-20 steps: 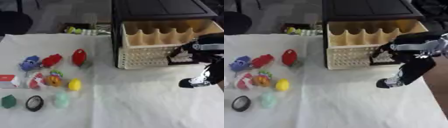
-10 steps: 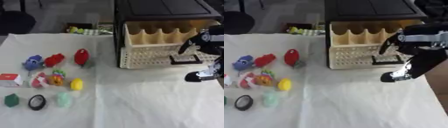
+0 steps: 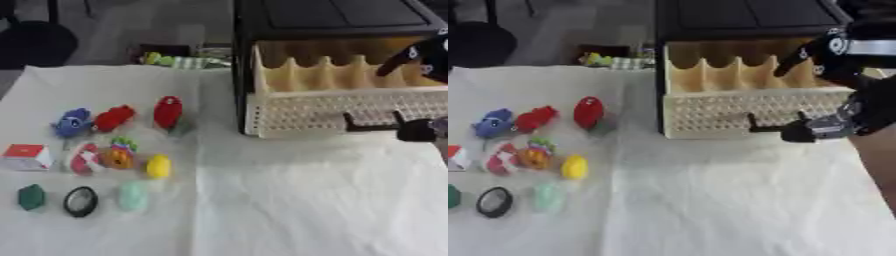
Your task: Pick up objects from table and place into drawer.
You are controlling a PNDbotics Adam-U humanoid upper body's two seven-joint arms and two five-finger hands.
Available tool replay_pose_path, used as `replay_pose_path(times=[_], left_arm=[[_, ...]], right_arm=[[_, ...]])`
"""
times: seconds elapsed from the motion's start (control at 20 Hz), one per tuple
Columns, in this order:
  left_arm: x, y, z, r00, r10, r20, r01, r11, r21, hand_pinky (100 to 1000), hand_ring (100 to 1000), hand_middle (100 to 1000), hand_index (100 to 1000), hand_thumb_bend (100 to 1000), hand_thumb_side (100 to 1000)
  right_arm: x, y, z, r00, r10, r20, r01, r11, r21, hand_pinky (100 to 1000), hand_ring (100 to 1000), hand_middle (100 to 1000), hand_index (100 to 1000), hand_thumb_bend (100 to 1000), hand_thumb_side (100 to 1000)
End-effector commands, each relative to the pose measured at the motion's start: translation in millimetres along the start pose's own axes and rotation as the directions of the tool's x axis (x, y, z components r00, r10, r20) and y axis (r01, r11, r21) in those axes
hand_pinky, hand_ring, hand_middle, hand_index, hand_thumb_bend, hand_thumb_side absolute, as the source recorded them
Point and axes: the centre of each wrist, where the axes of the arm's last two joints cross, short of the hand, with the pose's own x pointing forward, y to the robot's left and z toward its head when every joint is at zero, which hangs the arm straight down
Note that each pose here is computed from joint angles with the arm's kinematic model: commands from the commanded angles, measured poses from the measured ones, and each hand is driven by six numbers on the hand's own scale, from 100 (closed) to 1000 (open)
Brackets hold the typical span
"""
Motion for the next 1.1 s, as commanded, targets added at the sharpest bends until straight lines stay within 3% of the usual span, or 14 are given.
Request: replay_pose_path(times=[0.05,0.3,0.5,0.6,0.75,0.9,1.1], left_arm=[[6,1.6,-6,0.999,-0.004,0.036,0.004,1.0,0.004,360,580,649,813,100,944],[6,2.5,-7,0.999,-0.008,0.039,0.008,1.0,0.008,360,580,649,812,100,942],[7,4.7,-10,0.998,-0.021,0.055,0.02,1.0,0.011,361,580,649,813,100,935],[8,5.9,-14,0.997,-0.031,0.072,0.03,1.0,0.009,359,579,648,813,100,923],[12,8.2,-23,0.992,-0.072,0.102,0.073,0.997,-0.013,349,576,634,811,100,867],[17,12.0,-36,0.977,-0.157,0.145,0.166,0.985,-0.05,339,572,624,805,100,794],[26,16.3,-52,0.931,-0.302,0.205,0.331,0.936,-0.124,326,574,629,794,100,719]], right_arm=[[4,-13.4,10,1.0,0.017,0.008,-0.017,0.997,-0.075,122,160,138,871,601,689],[3,-21.9,17,1.0,-0.01,0.021,0.014,0.978,-0.208,122,152,130,855,600,734],[2,-27.9,23,0.997,-0.048,0.056,0.067,0.915,-0.398,135,160,136,846,566,825],[1,-29.3,25,0.994,-0.069,0.085,0.103,0.853,-0.511,151,173,147,842,545,851],[-1,-28.3,25,0.987,-0.098,0.13,0.16,0.732,-0.663,209,231,191,832,542,901],[-2,-24.1,22,0.981,-0.109,0.16,0.193,0.633,-0.75,262,291,250,822,534,938],[-4,-17.9,17,0.974,-0.122,0.19,0.226,0.519,-0.825,320,363,335,810,525,969]])
